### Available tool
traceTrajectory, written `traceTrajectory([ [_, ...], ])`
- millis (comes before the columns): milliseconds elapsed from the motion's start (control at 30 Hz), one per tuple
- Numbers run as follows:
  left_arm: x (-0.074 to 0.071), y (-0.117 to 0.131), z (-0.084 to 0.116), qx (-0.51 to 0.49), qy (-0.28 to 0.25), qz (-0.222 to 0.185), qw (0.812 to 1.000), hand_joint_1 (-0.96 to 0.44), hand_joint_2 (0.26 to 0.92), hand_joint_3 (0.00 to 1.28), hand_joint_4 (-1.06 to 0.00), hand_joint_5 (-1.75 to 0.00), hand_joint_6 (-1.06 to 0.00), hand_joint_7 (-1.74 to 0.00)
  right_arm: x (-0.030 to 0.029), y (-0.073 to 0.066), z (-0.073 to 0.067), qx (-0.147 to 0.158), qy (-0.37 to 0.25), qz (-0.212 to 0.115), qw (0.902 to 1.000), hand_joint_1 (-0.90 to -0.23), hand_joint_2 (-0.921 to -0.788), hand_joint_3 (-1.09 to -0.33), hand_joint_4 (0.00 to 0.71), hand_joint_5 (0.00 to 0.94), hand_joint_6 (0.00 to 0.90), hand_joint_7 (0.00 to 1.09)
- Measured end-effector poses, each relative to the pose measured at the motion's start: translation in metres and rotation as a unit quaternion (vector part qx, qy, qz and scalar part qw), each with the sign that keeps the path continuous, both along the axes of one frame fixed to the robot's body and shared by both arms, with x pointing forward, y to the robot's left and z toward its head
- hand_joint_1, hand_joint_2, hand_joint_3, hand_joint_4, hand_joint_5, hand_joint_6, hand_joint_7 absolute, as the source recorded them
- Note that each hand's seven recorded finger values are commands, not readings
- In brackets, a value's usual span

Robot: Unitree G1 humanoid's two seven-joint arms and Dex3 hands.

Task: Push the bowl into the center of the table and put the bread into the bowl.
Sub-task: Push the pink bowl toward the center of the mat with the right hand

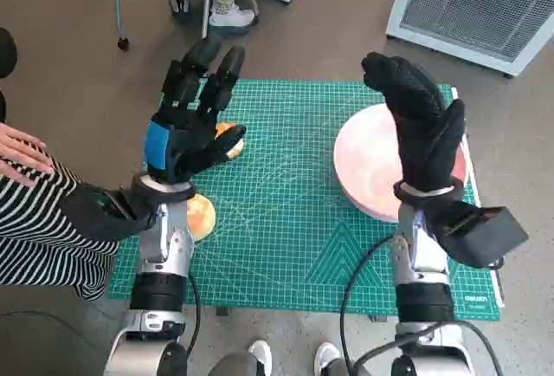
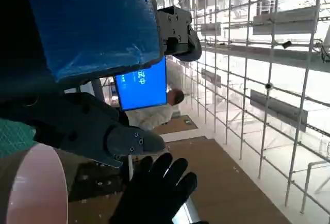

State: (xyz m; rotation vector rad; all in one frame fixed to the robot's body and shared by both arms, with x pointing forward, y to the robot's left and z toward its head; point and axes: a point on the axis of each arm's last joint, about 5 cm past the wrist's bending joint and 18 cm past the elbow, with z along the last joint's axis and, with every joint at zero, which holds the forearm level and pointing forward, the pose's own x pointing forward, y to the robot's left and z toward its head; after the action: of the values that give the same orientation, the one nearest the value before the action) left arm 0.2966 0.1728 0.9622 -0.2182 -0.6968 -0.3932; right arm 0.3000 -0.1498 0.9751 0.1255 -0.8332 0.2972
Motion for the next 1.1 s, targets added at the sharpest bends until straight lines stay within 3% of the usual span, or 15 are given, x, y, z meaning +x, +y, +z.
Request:
traceTrajectory([
  [800, 0.002, -0.013, -0.003, -0.005, -0.003, -0.006, 1.000, -0.39, 0.921, 0.27, -0.16, 0.00, -0.06, -0.49, 0.0004, -0.012, 0.003, -0.005, -0.004, -0.009, 0.9999, -0.636, -0.921, -0.783, 0.160, 0.003, 0.078, 0.43],
  [1100, 0.002, -0.013, -0.004, -0.001, -0.008, -0.010, 1.000, -0.36, 0.921, 0.28, -0.17, -0.01, -0.06, -0.50, -0.0019, -0.013, 0.004, -0.005, -0.013, -0.010, 0.9998, -0.634, -0.921, -0.792, 0.168, 0.006, 0.073, 0.42],
])
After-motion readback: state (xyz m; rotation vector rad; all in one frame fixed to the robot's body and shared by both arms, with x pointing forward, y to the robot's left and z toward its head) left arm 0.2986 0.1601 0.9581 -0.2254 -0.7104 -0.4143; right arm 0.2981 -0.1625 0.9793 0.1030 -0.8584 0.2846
